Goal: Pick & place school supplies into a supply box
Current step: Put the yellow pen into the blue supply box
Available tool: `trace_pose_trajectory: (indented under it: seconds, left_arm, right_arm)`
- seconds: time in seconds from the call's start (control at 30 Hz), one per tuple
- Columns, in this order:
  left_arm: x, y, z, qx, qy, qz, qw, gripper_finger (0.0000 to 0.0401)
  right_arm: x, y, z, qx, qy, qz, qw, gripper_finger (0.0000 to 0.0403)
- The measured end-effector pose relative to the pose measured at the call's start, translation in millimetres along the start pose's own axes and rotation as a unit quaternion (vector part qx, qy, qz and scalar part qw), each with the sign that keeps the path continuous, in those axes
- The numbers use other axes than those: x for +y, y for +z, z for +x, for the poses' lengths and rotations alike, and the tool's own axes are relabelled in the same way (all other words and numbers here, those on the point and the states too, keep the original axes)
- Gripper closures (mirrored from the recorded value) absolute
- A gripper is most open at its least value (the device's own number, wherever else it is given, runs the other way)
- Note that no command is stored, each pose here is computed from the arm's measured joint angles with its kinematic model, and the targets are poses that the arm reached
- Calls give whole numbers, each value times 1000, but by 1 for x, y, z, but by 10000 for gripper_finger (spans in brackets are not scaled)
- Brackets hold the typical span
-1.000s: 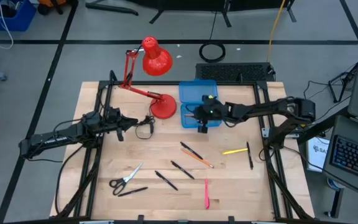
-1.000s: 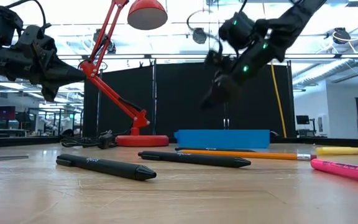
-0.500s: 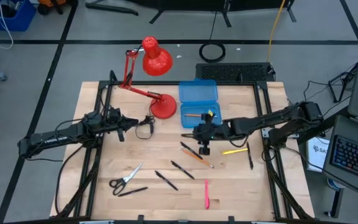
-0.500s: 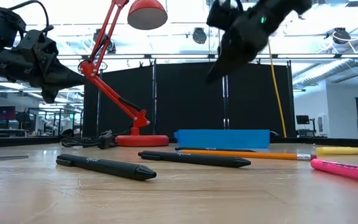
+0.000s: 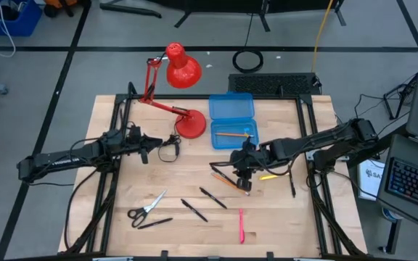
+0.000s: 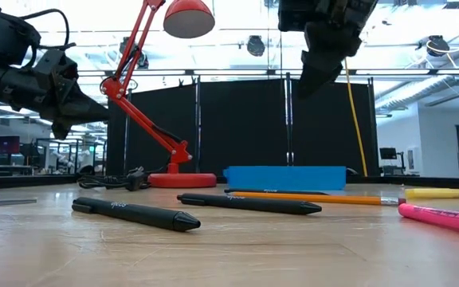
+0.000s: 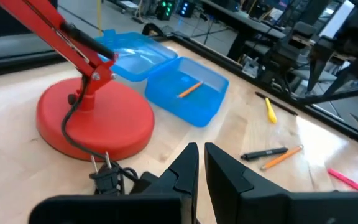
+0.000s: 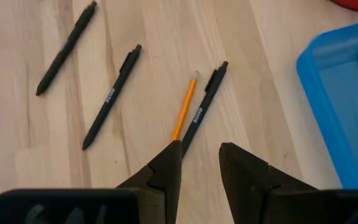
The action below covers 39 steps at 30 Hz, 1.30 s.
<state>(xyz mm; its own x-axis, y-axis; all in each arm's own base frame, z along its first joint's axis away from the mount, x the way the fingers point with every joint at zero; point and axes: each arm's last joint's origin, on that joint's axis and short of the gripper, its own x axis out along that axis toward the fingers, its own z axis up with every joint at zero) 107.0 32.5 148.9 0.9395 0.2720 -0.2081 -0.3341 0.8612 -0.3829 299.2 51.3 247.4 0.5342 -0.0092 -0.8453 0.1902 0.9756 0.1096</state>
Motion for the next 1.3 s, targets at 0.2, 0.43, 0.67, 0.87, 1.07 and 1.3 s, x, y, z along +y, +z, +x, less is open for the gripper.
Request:
trace_pose_trajectory:
  seconds: [0.2, 0.43, 0.67, 0.87, 1.07, 1.3]
  left_arm:
    - [-1, 1, 0, -6, -5, -3, 1000, 370]
    - [-3, 6, 0, -31, -16, -14, 999, 370]
    - [-6, 18, -2, -97, -22, -9, 995, 370]
    - [-5, 17, -2, -98, -2, -3, 995, 370]
    - [-4, 15, -1, -88, 0, -16, 996, 370]
    - [-4, 15, -1, -88, 2, 2, 996, 370]
  right_arm:
    - [-4, 1, 1, -1, -4, -17, 1000, 303]
    - [-10, -4, 1, 48, 27, 13, 998, 303]
    - [-4, -15, 0, 95, 31, 10, 995, 303]
    - [6, -13, -1, 63, 31, -32, 997, 303]
    - [5, -8, 3, 56, 65, -2, 996, 303]
    - [10, -22, 3, 141, 84, 67, 984, 303]
